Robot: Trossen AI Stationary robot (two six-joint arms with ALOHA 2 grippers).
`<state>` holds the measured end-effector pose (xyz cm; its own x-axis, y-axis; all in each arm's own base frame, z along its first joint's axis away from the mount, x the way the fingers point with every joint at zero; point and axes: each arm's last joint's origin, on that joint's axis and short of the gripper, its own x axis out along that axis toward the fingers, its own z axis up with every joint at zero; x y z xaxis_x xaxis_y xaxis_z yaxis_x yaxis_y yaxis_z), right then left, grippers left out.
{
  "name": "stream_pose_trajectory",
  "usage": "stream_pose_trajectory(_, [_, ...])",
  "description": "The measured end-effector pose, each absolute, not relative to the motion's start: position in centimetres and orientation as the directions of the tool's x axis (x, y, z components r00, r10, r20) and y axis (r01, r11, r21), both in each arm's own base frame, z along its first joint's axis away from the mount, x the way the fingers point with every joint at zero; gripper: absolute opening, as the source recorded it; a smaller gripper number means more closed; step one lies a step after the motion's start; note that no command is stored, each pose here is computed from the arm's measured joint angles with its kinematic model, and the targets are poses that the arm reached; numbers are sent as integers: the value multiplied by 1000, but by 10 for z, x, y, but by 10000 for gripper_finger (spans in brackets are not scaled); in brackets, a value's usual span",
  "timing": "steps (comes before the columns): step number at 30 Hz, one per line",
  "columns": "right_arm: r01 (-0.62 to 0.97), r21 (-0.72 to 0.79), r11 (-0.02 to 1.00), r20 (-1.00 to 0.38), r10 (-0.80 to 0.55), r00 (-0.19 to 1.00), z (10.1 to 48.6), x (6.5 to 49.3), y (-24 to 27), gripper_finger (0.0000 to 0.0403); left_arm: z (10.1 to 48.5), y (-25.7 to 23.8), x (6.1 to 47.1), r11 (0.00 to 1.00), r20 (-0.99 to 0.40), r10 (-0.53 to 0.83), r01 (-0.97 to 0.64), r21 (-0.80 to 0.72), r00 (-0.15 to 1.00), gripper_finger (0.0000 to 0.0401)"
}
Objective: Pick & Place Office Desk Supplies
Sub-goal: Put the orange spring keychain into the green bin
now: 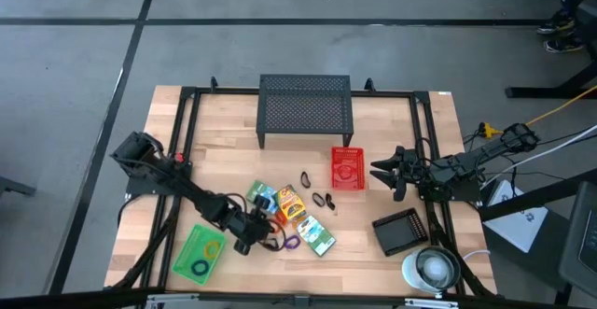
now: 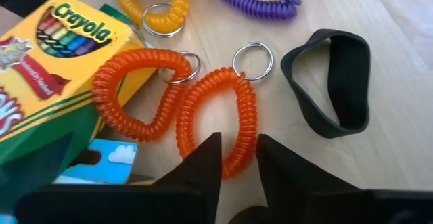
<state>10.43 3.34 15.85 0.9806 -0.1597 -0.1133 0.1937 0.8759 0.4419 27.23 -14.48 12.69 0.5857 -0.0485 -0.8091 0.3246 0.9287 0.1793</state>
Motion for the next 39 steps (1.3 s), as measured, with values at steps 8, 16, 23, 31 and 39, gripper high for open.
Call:
stream_pose_trajectory(8, [194, 442, 876, -113, -160, 981, 159, 104, 33, 172, 129, -140, 274, 935, -821, -113, 340, 103, 559, 12])
stream_pose_trajectory(16, [194, 445, 874, -113, -159, 981, 159, 104, 33, 172, 187, -138, 262, 941, -791, -134, 327, 87, 597, 6])
stream_pose_trajectory(23, [197, 438, 877, -119, -160, 980, 158, 104, 33, 172, 244, -142, 215, 960, -769, -207, 278, -40, 605, 6])
stream_pose_trajectory(31, [199, 433, 879, -126, -160, 979, 157, 104, 33, 172, 243, -157, 152, 984, -906, -181, 71, -166, 382, 5])
stream_pose_trajectory(39, [202, 430, 880, -131, -161, 978, 157, 104, 33, 172, 234, -186, 113, 966, -906, -213, -59, -251, 365, 5])
